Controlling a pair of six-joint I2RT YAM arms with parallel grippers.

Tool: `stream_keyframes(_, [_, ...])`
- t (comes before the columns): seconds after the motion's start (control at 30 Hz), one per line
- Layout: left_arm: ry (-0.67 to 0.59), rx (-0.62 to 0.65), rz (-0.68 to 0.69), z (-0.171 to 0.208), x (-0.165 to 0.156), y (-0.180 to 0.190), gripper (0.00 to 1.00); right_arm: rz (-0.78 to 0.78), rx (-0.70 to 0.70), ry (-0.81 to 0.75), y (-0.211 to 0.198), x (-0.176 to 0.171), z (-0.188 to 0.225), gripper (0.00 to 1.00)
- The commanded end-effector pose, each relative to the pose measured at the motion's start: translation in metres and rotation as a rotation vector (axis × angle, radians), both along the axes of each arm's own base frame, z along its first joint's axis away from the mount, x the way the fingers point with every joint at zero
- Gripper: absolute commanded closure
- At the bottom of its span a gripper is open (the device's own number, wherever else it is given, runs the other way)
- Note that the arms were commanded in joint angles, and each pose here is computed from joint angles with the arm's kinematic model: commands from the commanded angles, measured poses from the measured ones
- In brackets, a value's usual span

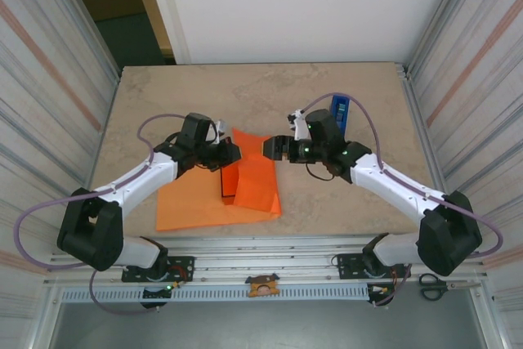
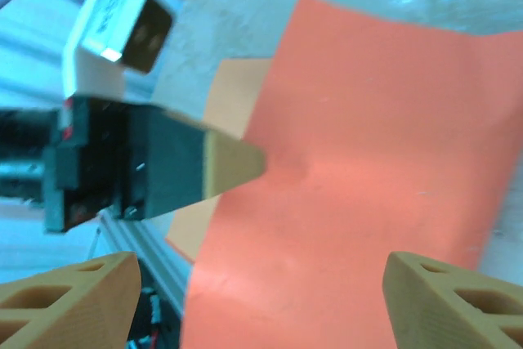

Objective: Wrap the gift box in paper
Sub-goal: First fold the wrapping paper around the gift box.

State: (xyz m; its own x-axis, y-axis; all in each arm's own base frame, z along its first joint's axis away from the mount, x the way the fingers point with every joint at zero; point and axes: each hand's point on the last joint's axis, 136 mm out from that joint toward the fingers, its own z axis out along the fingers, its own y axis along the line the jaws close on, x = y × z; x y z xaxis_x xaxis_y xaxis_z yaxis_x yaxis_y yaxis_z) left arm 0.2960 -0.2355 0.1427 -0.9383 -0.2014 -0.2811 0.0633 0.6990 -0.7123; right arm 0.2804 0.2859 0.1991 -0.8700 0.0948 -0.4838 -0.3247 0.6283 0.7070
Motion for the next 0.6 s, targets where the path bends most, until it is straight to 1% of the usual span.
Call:
stream_keyframes(0.0, [-0.057,0.039,-0.003,0.010,0.000,0.008,1.00,-0.100,-0.074,0.183,-0.020,0.001,-0.042,0.21])
stream_keyframes(0.03, [-0.058,0.043,-0.003,0.010,-0.001,0.009,1.00,-0.116,-0.082,0.226,-0.022,0.003,-0.051,0.21])
stream_keyframes(0.1, [-0.059,0.053,-0.005,0.008,-0.002,0.010,1.00,-0.093,-0.063,0.268,-0.016,0.002,-0.058,0.19])
stream_keyframes(0.23, [-0.050,0.076,-0.009,0.001,-0.003,0.013,0.99,-0.046,-0.070,0.345,0.000,0.001,-0.074,0.11])
stream_keyframes(0.47, [-0.032,0.101,-0.002,-0.009,-0.005,0.017,0.98,0.026,-0.103,0.406,0.024,-0.005,-0.095,0.08])
stream_keyframes(0.57, [-0.022,0.101,0.003,-0.011,-0.005,0.018,0.98,0.039,-0.112,0.419,0.027,-0.007,-0.100,0.07])
